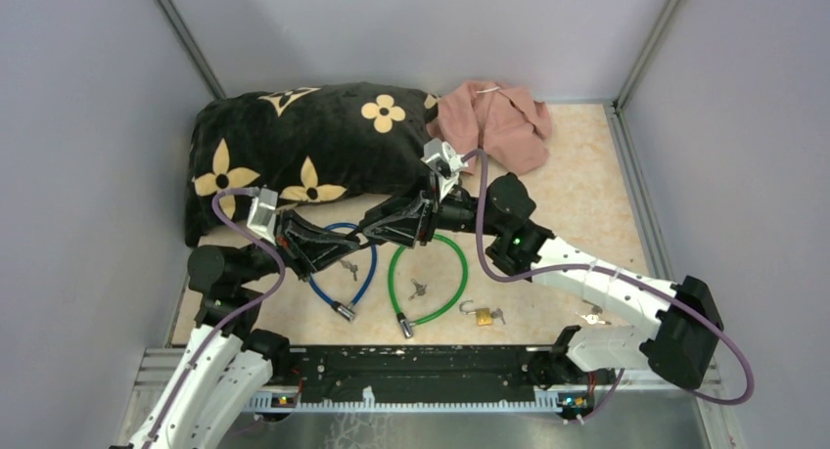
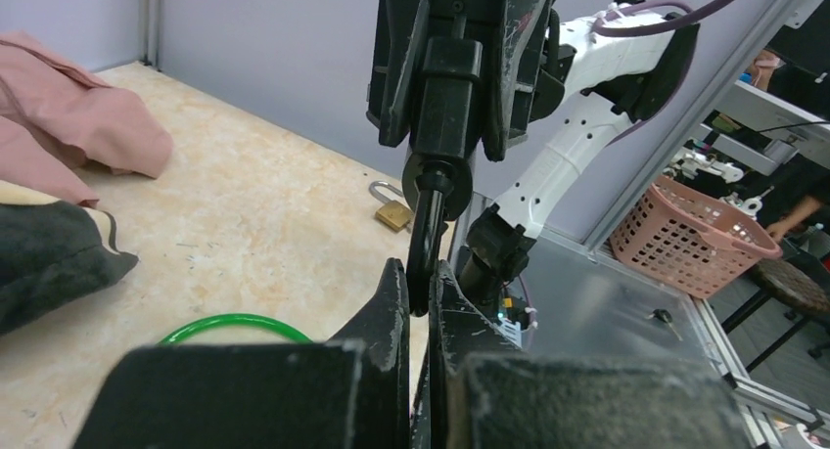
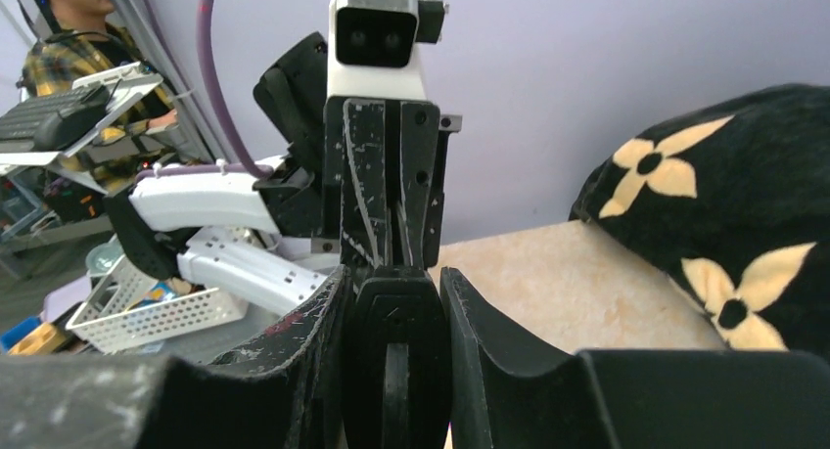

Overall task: Lock with the key
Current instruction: Lock the lock.

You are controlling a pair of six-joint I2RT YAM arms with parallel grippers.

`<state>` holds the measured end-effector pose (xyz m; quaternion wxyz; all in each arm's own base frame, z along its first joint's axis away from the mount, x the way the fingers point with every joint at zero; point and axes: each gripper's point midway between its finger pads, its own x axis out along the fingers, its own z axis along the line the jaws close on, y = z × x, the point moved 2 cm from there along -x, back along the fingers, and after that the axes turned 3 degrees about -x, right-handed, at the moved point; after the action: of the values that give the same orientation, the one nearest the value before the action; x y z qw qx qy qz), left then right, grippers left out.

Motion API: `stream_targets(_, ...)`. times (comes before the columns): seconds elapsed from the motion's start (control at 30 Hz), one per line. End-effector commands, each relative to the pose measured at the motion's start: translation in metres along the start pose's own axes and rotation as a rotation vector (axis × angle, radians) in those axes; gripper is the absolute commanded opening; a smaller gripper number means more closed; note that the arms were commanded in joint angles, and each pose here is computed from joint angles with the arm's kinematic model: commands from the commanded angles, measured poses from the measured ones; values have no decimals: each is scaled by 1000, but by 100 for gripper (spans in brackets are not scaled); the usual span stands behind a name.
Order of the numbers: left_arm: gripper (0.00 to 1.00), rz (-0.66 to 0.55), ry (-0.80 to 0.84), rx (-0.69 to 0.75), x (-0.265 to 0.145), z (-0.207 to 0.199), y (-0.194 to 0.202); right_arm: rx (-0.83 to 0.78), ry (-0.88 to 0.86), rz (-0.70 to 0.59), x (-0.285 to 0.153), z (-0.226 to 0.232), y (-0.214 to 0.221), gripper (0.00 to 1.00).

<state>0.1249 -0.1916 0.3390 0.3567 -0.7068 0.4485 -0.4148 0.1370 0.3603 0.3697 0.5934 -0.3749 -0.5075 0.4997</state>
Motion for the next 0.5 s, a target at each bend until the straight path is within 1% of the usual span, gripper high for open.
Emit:
stream_targets(0.0,0,-86,3,94,9,-4,-26,111,-92,173,17,10,73,0)
stream_targets(0.17,0,-103,-36,149,5,-3,-38,125,-48,242,-8,-2,90,0)
stream_targets(0.33,0,-114,-56,143,4,1,-40,100,24,281,-30,-6,88,0)
stream_targets(0.47,0,-89,-53,127,5,6,-33,93,8,243,-26,-3,78,0)
